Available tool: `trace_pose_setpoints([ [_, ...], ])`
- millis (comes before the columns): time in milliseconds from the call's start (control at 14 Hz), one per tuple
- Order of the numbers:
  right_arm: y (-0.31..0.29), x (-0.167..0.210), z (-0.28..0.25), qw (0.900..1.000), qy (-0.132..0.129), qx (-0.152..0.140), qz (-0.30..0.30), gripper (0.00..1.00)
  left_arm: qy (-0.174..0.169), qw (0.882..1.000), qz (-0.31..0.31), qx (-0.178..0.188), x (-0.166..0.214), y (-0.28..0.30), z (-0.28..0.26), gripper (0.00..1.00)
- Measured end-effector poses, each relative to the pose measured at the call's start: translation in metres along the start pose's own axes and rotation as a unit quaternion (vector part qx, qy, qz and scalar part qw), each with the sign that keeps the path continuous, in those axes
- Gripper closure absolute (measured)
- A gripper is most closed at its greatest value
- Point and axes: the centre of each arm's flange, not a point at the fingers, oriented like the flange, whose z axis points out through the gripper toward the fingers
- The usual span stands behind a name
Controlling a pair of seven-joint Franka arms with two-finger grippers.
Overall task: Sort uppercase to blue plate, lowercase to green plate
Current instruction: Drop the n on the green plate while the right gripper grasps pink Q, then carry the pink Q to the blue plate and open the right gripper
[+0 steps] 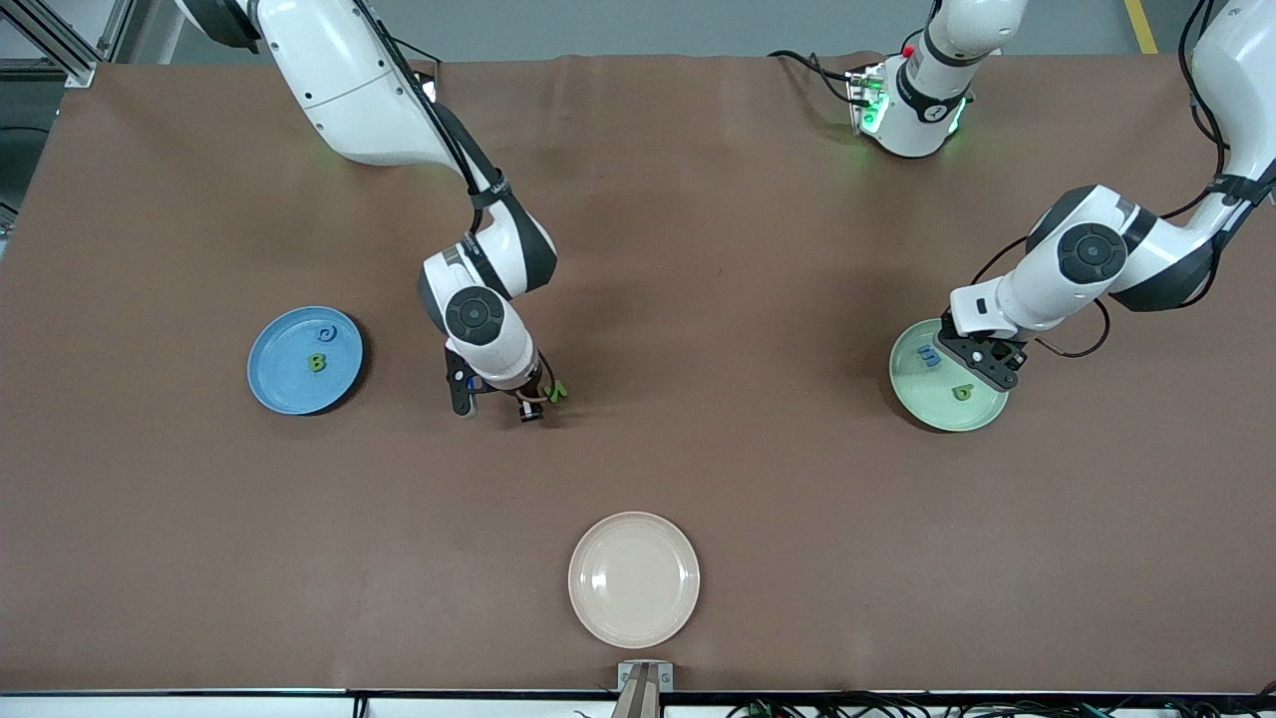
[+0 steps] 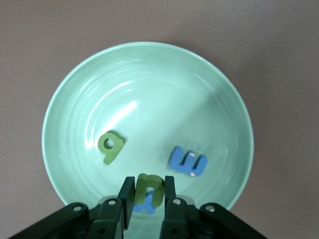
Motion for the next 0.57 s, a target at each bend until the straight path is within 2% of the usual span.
trace_pose_setpoints([
  [143, 0.0, 0.0, 0.0, 1.0, 0.0, 0.001, -0.002, 0.46, -0.003, 1.0, -0.001, -0.001, -0.003, -0.002, 0.006, 0.72],
  [285, 0.0, 0.0, -0.003, 1.0, 0.0, -0.001, -0.008, 0.61, -0.006, 1.0, 0.001, -0.004, -0.005, 0.001, 0.009, 0.72],
  [357, 0.001, 0.0, -0.003, 1.0, 0.001, -0.005, -0.011, 0.64, -0.008, 1.0, 0.003, -0.006, -0.006, 0.004, 0.011, 0.72],
  [570, 0.001, 0.001, -0.003, 1.0, 0.003, -0.009, -0.027, 0.64, -0.015, 1.0, 0.01, -0.013, -0.009, 0.015, 0.017, 0.72],
])
